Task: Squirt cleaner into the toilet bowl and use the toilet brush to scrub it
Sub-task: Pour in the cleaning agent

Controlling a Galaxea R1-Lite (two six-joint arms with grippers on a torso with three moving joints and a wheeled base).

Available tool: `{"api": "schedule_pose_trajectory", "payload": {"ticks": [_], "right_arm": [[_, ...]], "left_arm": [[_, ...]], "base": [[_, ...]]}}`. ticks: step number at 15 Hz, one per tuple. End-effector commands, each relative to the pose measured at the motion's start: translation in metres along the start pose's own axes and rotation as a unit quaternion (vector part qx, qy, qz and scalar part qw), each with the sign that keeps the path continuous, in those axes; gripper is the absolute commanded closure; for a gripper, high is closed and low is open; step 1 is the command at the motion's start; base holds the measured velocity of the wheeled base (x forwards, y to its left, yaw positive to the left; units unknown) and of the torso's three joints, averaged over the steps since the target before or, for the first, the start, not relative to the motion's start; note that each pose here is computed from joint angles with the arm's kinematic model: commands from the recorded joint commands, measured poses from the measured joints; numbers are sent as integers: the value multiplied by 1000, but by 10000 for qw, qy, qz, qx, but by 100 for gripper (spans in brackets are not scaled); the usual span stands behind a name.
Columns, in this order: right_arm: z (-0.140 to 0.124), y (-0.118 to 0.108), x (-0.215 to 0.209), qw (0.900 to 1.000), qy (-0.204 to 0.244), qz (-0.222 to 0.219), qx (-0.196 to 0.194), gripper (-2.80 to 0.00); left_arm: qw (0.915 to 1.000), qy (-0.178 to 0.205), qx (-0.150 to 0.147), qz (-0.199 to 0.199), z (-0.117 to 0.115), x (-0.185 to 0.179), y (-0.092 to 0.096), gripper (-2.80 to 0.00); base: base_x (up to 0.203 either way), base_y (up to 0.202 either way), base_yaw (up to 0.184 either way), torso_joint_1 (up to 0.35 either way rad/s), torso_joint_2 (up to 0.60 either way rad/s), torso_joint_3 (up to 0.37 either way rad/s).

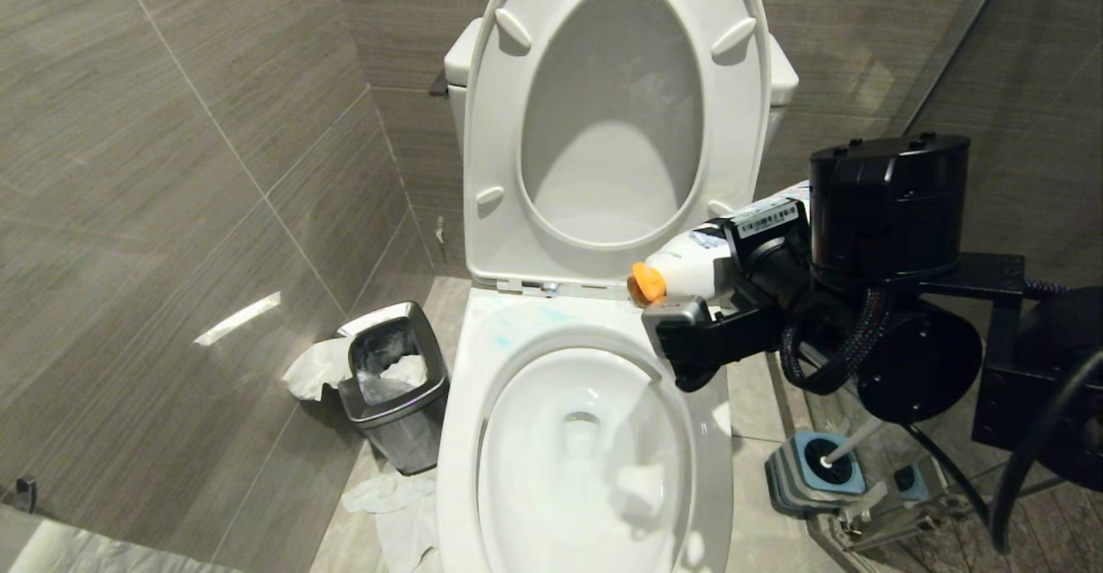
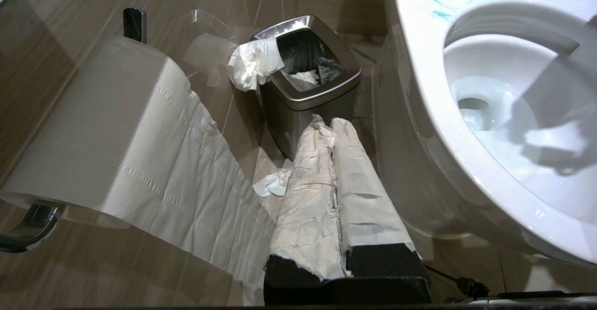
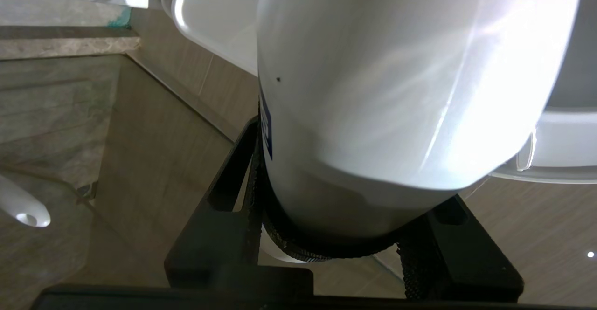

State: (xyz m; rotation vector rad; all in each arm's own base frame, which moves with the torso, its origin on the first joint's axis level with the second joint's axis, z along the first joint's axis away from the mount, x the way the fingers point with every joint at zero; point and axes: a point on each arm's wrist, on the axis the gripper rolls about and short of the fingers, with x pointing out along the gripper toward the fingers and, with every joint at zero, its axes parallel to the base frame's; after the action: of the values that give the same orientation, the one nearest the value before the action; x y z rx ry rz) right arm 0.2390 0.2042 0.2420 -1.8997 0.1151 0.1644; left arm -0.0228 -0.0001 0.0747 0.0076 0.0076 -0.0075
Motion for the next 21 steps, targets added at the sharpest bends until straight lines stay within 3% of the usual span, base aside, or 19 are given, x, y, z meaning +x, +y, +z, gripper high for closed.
{"api": "schedule_pose_trajectory", "payload": {"ticks": [1, 10, 21], "right_arm": [[0, -2, 0, 10000, 12, -29, -52, 0], [1, -12, -4, 9961, -9, -186, -868, 0], [11, -20, -9, 9888, -135, -333, -1447, 0]], "left_arm": [[10000, 15, 0, -1, 0, 0, 0, 0], [10000, 23, 0, -1, -1, 0, 0, 0], [10000, 23, -8, -1, -1, 0, 0, 0]], "base": [[0, 0, 0, 0, 0, 0], [0, 0, 0, 0, 0, 0], [0, 0, 0, 0, 0, 0]]}}
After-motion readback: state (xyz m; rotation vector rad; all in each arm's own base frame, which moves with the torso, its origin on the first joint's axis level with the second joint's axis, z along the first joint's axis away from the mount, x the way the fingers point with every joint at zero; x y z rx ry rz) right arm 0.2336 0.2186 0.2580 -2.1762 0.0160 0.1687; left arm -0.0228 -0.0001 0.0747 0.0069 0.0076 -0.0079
